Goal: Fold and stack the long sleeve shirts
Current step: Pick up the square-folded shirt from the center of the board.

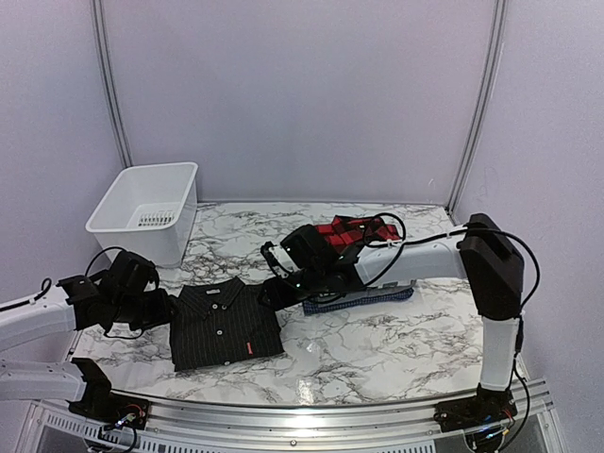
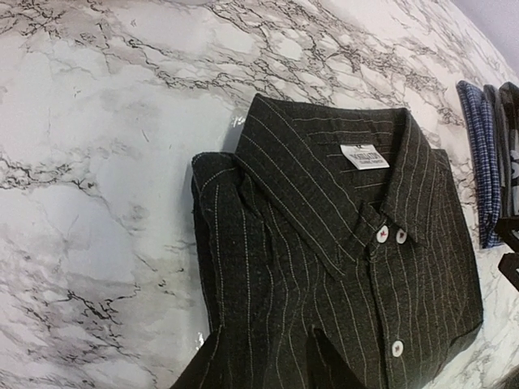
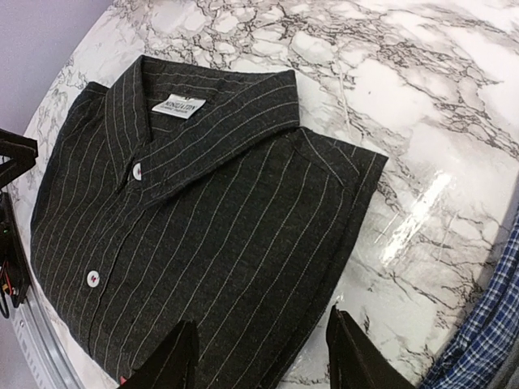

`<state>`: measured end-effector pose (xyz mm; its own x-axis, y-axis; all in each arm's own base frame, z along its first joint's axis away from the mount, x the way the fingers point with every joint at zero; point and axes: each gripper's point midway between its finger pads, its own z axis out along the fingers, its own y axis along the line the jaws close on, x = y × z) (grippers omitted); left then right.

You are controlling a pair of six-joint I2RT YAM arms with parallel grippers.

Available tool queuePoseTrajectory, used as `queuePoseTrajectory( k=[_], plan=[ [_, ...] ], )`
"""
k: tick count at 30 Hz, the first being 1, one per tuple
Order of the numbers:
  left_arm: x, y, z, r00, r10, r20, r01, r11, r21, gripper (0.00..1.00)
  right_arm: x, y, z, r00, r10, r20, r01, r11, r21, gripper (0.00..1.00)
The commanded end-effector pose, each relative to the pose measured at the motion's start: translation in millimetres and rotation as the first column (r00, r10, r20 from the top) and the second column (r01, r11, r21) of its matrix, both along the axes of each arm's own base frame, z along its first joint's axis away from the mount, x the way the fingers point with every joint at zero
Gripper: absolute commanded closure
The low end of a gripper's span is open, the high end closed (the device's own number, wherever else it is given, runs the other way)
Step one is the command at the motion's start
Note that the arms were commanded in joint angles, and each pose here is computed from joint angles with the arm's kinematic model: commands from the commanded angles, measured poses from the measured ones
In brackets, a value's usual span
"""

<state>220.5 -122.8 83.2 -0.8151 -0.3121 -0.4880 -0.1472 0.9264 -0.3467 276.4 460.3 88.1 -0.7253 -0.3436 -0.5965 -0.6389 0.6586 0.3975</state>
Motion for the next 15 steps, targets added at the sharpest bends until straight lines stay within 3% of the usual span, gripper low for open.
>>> queuePoseTrajectory(
  k=[1,9,15],
  plan=[
    [14,2,-6,1.000,0.008,0.019,-0.009,1.000,0.025,0.67,5,16,3,0.999,0.026,0.023,-0.027,1.000,0.016,0.50],
    [22,23,-54,0.993,0.084,-0.080,-0.074,0.991,0.115,0.77,2,11,-23,1.000,0.023,-0.005,-0.023,1.000,-0.020,0.48],
    [22,18,-74,0.988,0.085,-0.132,-0.072,0.992,0.107,0.80,0,8,-37,1.000,0.019,-0.025,-0.020,0.999,-0.040,0.45]
  ],
)
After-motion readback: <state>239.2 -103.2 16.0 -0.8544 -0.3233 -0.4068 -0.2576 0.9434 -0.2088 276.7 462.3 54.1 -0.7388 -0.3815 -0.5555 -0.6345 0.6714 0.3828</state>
